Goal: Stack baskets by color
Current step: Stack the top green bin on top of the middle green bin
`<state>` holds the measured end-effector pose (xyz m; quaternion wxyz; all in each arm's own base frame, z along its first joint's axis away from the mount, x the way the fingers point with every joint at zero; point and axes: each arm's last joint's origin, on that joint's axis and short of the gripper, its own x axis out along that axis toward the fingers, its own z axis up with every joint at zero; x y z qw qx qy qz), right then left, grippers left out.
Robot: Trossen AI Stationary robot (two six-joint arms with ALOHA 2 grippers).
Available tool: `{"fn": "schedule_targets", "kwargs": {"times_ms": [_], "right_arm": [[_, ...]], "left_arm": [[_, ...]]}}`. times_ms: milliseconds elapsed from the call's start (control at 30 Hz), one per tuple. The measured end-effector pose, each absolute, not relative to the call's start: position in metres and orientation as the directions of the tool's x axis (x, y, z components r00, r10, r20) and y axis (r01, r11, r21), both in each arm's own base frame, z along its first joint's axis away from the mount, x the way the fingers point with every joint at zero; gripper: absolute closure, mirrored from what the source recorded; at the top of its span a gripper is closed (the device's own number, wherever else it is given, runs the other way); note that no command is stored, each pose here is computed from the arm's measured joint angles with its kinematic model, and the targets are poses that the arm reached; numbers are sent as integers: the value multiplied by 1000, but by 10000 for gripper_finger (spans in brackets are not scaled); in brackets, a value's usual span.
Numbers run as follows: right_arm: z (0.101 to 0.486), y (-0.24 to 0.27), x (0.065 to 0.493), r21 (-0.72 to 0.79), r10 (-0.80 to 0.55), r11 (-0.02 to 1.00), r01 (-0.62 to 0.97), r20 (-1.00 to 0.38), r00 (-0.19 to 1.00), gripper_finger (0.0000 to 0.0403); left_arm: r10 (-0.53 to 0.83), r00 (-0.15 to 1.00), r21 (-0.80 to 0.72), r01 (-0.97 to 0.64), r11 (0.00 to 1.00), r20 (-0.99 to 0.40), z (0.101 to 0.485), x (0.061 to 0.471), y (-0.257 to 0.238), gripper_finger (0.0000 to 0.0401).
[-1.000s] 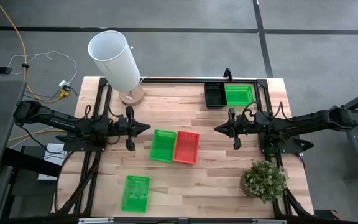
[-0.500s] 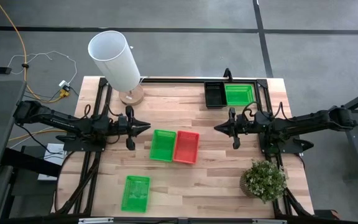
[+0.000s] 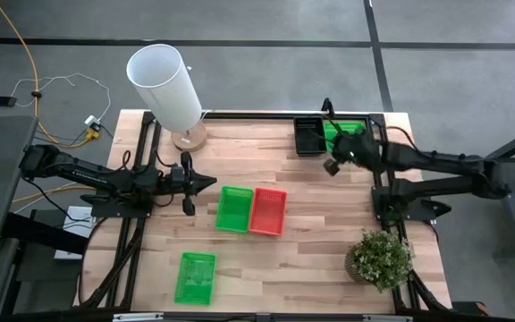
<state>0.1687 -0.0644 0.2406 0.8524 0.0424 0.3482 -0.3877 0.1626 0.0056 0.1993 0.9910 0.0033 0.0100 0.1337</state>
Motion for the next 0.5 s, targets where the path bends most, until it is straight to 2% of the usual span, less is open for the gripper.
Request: {"fn": "schedule_targets", "kwargs": {"times_ms": [100, 233, 333, 500], "right_arm": [[230, -83, 160, -268, -570, 699, 663, -769, 289, 285], [220, -110, 164, -267, -513, 745, 612, -815, 269, 222], [202, -125, 162, -278, -475, 729, 625, -864, 169, 204], [183, -138, 165, -247, -389, 772, 585, -913, 128, 204]], "left_arm": [[265, 964, 10, -265, 964, -21, 199, 163, 6, 400], [266, 964, 9, -266, 964, -19, 199, 163, 6, 400], [266, 964, 9, -266, 964, -20, 199, 163, 6, 400], [270, 962, 15, -270, 963, -36, 198, 163, 6, 401]]}}
